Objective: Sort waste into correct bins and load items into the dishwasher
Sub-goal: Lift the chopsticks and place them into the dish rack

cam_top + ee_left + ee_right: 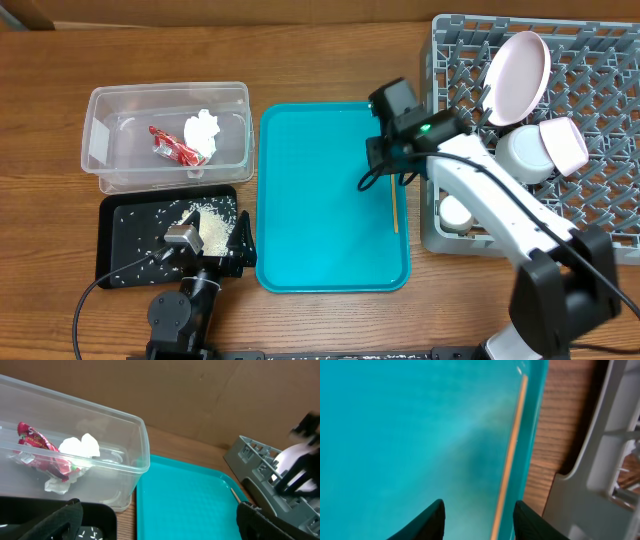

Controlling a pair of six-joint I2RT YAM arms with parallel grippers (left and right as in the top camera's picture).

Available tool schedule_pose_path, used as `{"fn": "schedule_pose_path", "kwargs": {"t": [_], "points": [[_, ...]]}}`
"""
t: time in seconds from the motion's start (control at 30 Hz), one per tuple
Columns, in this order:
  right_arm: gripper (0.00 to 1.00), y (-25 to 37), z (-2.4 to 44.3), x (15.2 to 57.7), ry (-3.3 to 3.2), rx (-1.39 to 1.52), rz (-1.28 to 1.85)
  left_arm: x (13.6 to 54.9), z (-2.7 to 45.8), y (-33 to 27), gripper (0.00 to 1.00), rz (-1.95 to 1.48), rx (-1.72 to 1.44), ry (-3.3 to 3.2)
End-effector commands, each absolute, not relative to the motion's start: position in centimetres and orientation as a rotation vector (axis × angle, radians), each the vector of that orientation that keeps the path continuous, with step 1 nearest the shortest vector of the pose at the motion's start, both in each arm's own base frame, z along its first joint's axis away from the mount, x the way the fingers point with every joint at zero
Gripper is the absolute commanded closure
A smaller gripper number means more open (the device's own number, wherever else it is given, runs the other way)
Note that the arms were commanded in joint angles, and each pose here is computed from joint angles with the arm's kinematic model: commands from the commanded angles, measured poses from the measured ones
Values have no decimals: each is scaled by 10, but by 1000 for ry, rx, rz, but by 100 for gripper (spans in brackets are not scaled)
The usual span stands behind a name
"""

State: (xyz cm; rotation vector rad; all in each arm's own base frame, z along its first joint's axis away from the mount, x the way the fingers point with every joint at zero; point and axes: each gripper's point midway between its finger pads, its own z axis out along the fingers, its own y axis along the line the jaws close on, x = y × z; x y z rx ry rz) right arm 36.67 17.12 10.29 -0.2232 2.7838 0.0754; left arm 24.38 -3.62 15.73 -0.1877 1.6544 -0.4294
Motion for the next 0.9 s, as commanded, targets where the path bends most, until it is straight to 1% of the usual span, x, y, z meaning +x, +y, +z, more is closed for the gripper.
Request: {"fn": "schedule_pose_path", "kwargs": {"t": [0.0,0.13,0.17,0.23,0.3,0.63,0.87], "points": [[54,143,60,369,2793,-31,-134,243,157,-36,0,-437,-195,1648],[55,143,37,370,2786,-29,-127,243,157,-36,0,-437,-195,1648],[57,143,33,369,2788,-31,-122,243,157,-36,0,-437,-195,1648],[67,143,29,366,2796,-33,-120,243,157,-36,0,-438,-195,1648],[73,145,26,362,2816,-41,-99,243,157,-36,0,-437,-195,1648],[73,147,24,360,2829,-46,-85,243,157,-36,0,-437,-195,1648],[73,146,10,357,2859,-56,-106,243,157,-36,0,-437,-195,1648]]}}
